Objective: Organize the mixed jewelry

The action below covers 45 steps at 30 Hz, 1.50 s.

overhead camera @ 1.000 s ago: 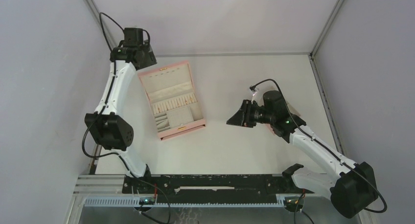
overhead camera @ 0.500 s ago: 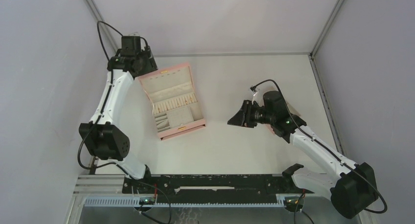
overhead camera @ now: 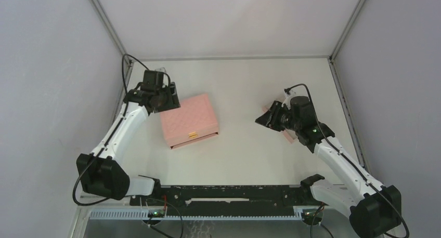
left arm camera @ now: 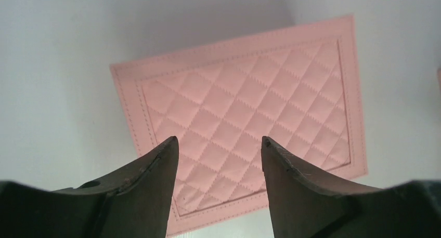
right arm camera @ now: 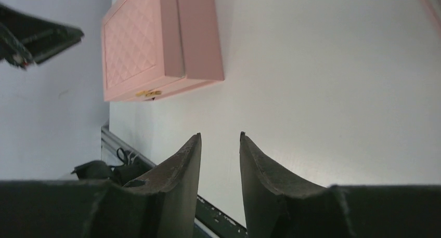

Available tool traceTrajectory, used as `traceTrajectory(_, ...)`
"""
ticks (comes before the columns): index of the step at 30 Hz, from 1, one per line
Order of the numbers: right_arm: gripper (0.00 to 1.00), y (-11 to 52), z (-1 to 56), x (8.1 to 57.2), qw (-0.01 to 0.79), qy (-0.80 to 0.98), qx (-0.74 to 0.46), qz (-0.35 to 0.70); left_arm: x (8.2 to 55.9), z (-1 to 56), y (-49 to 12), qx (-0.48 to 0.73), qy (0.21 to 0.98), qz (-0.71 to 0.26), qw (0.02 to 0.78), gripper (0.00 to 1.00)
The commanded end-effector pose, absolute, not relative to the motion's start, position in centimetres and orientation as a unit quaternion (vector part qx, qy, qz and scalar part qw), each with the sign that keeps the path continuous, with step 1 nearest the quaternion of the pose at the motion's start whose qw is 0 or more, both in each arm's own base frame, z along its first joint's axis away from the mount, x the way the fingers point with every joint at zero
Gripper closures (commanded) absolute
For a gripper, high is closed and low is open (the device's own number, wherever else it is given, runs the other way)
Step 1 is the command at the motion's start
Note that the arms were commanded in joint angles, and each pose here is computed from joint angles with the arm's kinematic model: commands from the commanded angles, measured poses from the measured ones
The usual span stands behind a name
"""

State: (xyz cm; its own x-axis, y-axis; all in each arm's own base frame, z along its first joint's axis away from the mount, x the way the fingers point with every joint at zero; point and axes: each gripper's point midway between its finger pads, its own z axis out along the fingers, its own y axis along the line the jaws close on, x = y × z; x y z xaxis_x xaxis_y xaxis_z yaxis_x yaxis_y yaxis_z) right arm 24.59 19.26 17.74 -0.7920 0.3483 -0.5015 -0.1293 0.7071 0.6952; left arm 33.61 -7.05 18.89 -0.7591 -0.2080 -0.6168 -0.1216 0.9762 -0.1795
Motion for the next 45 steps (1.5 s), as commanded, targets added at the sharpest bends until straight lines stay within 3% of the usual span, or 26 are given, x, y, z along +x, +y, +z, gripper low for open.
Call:
traceTrajectory(1,0.58,17.2,19.5,26.2,0.366,0.858,0.101,0.346,31.1,18.9,-9.1,-0.074,0.931,-0.102,0.343,0.35)
traceTrajectory(9,0.53,15.0,19.0,26.5,0.368,0.875,0.121,0.290,29.8,17.4,-8.3,-0.064,0.935,-0.072,0.342,0.37)
traceTrajectory(21,0.54,13.9,19.4,26.4,0.384,0.874,0.126,0.269,30.8,21.4,-11.6,-0.035,0.916,-0.068,0.393,0.42)
traceTrajectory(25,0.51,9.1,17.3,26.9,0.381,0.896,0.186,0.129,30.4,21.1,-10.9,-0.049,0.917,-0.051,0.393,0.41)
traceTrajectory(30,0.48,3.2,13.7,26.6,0.315,0.899,0.303,-0.009,29.8,21.5,-9.2,-0.076,0.908,-0.025,0.410,0.37)
traceTrajectory(34,0.46,0.2,10.9,26.9,0.274,0.878,0.391,0.009,29.0,21.1,-7.0,-0.101,0.908,0.012,0.407,0.35)
traceTrajectory(45,0.49,0.9,9.3,29.8,0.261,0.887,0.379,0.041,27.7,17.9,-9.6,-0.053,0.929,-0.029,0.364,0.38)
